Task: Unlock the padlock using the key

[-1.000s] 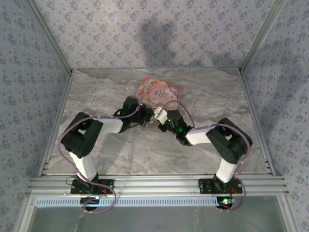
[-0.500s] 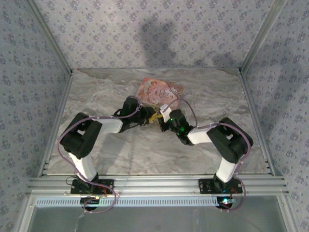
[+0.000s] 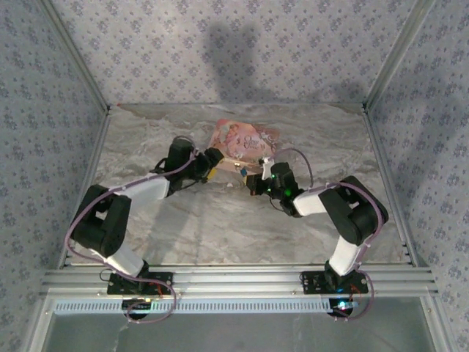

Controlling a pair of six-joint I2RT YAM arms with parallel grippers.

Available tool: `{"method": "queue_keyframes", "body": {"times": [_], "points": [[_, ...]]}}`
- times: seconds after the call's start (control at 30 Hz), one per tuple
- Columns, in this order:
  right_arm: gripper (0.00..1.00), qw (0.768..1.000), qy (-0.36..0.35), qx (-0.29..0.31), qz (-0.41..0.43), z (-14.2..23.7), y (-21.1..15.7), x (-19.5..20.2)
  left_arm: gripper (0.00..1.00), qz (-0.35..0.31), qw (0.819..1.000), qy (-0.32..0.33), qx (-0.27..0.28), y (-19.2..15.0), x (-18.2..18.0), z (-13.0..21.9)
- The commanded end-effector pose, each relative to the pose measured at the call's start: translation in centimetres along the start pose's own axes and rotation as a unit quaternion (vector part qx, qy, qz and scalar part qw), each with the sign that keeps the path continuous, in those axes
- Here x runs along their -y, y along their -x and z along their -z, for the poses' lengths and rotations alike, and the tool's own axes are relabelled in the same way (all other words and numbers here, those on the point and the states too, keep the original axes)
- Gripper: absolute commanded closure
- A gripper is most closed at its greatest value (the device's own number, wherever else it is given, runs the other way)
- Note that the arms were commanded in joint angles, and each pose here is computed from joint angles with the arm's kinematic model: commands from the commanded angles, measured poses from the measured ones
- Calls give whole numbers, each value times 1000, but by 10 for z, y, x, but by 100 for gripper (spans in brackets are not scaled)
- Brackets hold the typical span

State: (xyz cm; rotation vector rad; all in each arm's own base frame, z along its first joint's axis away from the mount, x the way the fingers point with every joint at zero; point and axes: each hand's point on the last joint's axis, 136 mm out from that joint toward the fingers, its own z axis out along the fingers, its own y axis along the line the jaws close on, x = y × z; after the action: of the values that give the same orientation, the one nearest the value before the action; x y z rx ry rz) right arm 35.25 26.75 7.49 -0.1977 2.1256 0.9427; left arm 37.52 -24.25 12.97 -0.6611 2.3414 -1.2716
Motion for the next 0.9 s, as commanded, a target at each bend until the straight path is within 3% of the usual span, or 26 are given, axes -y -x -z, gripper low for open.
{"method": "queue_keyframes", "body": {"times": [0.0,0.33,0.73,0.87], "points": [[100,994,16,-23,-106,1,-12,3,21,-49,998,42,19,24,-9,16],[100,987,14,-38,-152,-8,-18,12,13,-159,982,94,25,82,-11,5],[100,988,9,-45,-150,-11,-20,15,8,-195,977,56,-63,73,2,-58],[100,988,7,-46,-150,-11,-20,15,13,-189,976,69,-78,68,-9,-71]]}}
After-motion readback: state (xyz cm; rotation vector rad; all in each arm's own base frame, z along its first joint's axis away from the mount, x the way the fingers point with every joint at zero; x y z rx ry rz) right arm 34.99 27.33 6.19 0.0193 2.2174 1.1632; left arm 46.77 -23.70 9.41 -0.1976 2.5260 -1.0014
